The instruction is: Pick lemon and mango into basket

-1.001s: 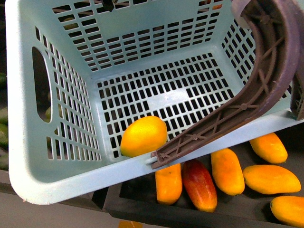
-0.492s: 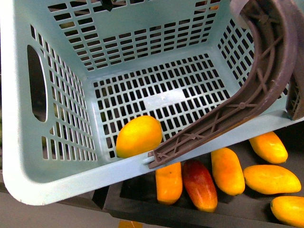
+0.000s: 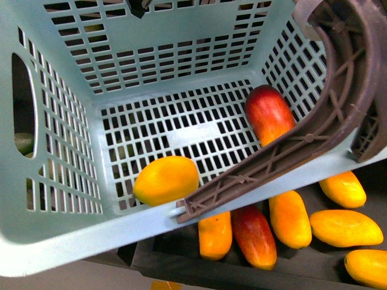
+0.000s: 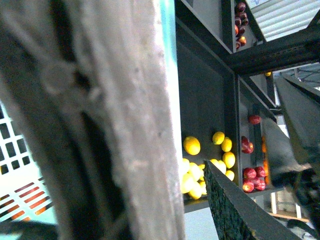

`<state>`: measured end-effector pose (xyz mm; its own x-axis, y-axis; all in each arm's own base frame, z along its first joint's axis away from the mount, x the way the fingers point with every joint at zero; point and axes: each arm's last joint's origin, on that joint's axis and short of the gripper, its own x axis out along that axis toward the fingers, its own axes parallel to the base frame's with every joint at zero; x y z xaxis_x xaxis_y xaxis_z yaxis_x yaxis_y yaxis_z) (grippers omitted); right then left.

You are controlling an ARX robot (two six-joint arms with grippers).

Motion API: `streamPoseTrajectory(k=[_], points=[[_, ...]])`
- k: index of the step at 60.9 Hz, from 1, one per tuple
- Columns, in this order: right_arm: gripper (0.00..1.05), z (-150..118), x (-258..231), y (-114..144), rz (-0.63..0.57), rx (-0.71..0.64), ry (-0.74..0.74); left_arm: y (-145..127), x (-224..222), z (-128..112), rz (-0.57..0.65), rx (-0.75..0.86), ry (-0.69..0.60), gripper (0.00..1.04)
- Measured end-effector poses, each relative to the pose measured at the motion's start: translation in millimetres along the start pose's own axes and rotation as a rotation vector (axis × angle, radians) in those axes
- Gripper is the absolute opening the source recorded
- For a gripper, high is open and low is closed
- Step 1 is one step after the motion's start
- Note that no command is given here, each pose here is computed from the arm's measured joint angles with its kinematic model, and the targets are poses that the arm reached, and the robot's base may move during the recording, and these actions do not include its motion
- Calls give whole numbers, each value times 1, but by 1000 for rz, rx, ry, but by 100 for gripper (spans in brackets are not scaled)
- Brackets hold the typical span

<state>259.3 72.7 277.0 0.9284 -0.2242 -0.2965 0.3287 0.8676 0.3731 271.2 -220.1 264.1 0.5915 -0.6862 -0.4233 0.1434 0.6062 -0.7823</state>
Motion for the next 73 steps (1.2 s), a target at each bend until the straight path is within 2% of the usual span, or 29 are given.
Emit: streamPoseTrajectory(k=[3,5,9,10,13,22,35,48,54,73], points=[[94,4,-4,-11,3,-3,-20,0,0,0,2,6,-2,28],[89,7,-6,-19,84,-17,-56,0,0,0,3,7,-4,28],[79,4,-12,-31,226,-124,-143,0,0,0,0,5,-1,28],[73,0,-15,-36,277,-182,-179,0,0,0,0,4,0,28],[61,-11,-21,-49,321,-297,-227,0,0,0,-2,6,3,28],[37,-31,-29,-75,301,-392,-234,0,0,0,-7,3,9,28],[2,-49,-41,-100,293,-420,-234,0,0,0,-5,5,7,28],[2,-60,-52,-119,318,-432,-234,0,0,0,0,5,0,28],[2,-63,-55,-129,290,-427,-240,0,0,0,-1,6,1,28],[2,-75,-68,-139,292,-428,-239,0,0,0,-5,5,7,28]])
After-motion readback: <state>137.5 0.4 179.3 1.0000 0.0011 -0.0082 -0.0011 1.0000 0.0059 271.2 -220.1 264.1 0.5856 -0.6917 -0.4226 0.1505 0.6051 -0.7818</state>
